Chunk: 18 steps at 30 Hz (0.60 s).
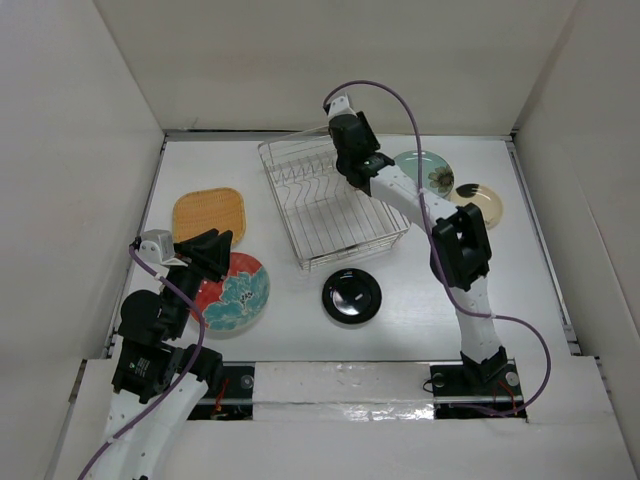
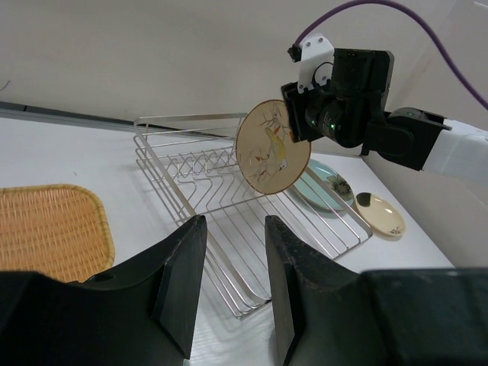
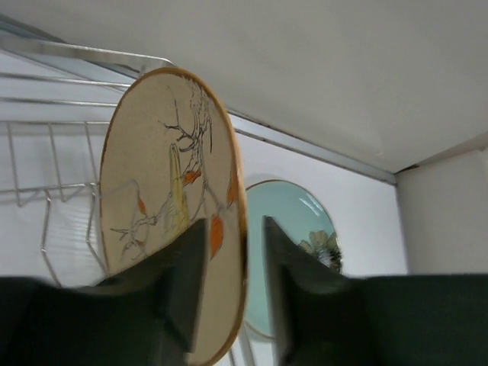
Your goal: Load the plates into the dish rack
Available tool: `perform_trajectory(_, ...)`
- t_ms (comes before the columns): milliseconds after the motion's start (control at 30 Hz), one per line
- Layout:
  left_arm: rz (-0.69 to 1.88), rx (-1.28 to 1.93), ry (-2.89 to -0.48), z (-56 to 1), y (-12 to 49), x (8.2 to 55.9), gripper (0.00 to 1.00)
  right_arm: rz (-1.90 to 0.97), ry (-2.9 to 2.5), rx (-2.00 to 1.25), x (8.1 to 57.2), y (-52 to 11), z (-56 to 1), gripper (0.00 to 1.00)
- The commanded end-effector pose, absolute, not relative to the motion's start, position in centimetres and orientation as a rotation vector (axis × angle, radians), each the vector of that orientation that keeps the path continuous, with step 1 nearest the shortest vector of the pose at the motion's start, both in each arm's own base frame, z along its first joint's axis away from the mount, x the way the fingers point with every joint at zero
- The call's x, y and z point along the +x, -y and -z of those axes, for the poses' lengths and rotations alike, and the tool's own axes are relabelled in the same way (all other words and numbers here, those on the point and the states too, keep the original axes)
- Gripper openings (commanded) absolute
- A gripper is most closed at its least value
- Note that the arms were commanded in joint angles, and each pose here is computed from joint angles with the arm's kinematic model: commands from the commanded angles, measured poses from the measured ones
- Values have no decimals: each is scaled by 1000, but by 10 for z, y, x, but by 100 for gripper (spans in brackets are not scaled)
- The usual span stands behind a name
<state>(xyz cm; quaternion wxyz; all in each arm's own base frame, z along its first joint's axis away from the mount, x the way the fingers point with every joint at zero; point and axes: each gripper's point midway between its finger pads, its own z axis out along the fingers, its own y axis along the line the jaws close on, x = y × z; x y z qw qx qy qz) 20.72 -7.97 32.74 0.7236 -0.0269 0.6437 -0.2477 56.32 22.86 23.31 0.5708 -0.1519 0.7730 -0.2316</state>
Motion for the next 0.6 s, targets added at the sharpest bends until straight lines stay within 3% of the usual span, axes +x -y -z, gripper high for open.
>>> perform_trajectory(0,556,-45,-1385,-339,82,207,33,440,-1729,-230,559,-233,-282,58)
perform_trajectory(67,556,-45,-1387,-338,82,207,33,354,-1728,-171,555,-225,-303,69)
perform_trajectory(233,554,-47,-1385,-339,81,207,33,119,-1684,-7,537,-198,-344,69)
perform_trajectory(267,554,-47,-1382,-339,81,206,33,83,-1688,33,523,-184,-341,63)
perform_trajectory(300,554,-47,-1384,-339,81,206,33,38,-1680,92,521,-167,-340,39)
perform_trajectory(367,557,-45,-1381,-340,81,206,33,-114,-1623,255,513,-148,-343,3)
perform_trajectory(567,559,-44,-1375,-341,81,205,33,-342,-1634,687,484,-56,-241,0)
